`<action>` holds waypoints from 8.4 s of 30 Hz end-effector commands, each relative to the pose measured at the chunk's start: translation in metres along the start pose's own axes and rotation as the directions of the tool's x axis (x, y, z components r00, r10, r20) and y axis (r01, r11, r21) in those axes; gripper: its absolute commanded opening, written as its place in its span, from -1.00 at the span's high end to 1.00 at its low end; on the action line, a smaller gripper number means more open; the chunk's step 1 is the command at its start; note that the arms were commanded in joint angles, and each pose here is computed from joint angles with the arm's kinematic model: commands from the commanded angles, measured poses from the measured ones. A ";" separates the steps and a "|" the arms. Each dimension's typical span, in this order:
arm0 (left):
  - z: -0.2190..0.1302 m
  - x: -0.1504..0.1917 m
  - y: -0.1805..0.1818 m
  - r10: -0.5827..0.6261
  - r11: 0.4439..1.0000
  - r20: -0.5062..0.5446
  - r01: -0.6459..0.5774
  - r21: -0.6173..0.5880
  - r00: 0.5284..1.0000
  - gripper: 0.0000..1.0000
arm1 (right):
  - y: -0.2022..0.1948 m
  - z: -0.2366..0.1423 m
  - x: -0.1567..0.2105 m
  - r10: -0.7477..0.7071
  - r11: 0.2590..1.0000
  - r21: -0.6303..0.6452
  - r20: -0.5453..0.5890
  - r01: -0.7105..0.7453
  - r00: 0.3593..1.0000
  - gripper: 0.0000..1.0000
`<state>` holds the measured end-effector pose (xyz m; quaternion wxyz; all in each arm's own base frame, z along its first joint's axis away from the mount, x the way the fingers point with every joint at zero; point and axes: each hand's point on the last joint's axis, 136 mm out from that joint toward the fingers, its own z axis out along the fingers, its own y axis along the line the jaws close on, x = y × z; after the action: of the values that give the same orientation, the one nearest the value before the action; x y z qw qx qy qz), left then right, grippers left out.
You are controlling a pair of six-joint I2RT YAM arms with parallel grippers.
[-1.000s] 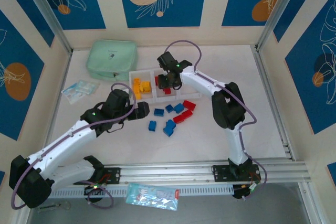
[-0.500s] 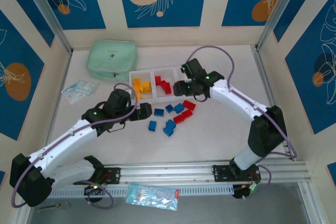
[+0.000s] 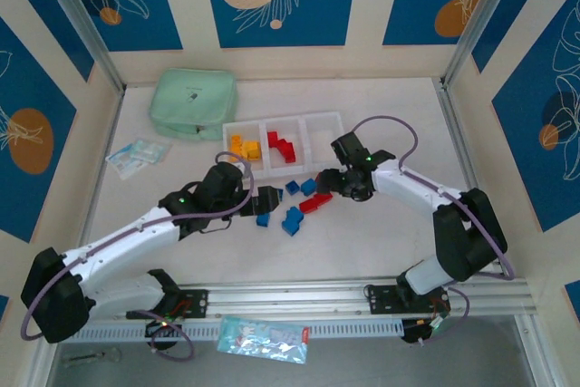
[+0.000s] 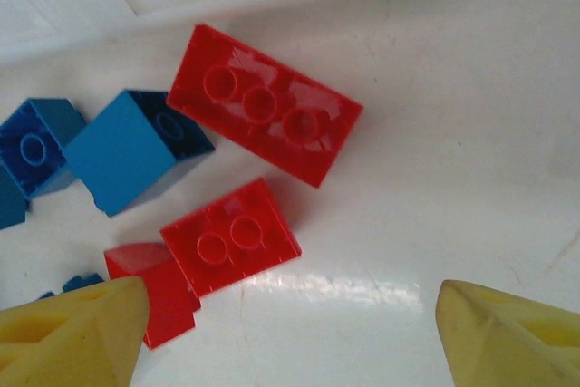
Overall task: Sort the legos into containers by color
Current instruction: Move the lego to the center of the table, then pick up the lego from the center of the table, then place the lego in the container, then pick up the lego from the center of the table, then place the lego in the container, then pick up the lego from the center of the table.
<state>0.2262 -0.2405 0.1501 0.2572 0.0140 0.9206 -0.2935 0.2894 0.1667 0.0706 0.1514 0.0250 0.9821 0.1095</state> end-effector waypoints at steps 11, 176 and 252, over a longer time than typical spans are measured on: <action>0.007 -0.001 -0.004 -0.010 1.000 0.011 0.010 0.004 1.000 -0.99 | 0.008 0.029 -0.010 0.024 1.000 0.017 -0.003 -0.024 1.000 -0.67; 0.002 -0.004 -0.007 0.046 0.999 0.025 -0.045 -0.028 0.999 -0.99 | 0.014 0.038 -0.011 -0.233 0.970 0.086 0.068 0.227 0.970 0.48; 0.006 -0.002 0.001 -0.033 0.999 0.019 0.033 0.003 0.999 -0.99 | 0.044 -0.013 0.047 -0.288 0.941 -0.189 -0.014 0.280 0.958 -0.45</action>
<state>0.2279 -0.2390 0.1483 0.2511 0.0075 0.9208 -0.2983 0.2511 0.2025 0.0809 0.1536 -0.1116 0.9686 0.1608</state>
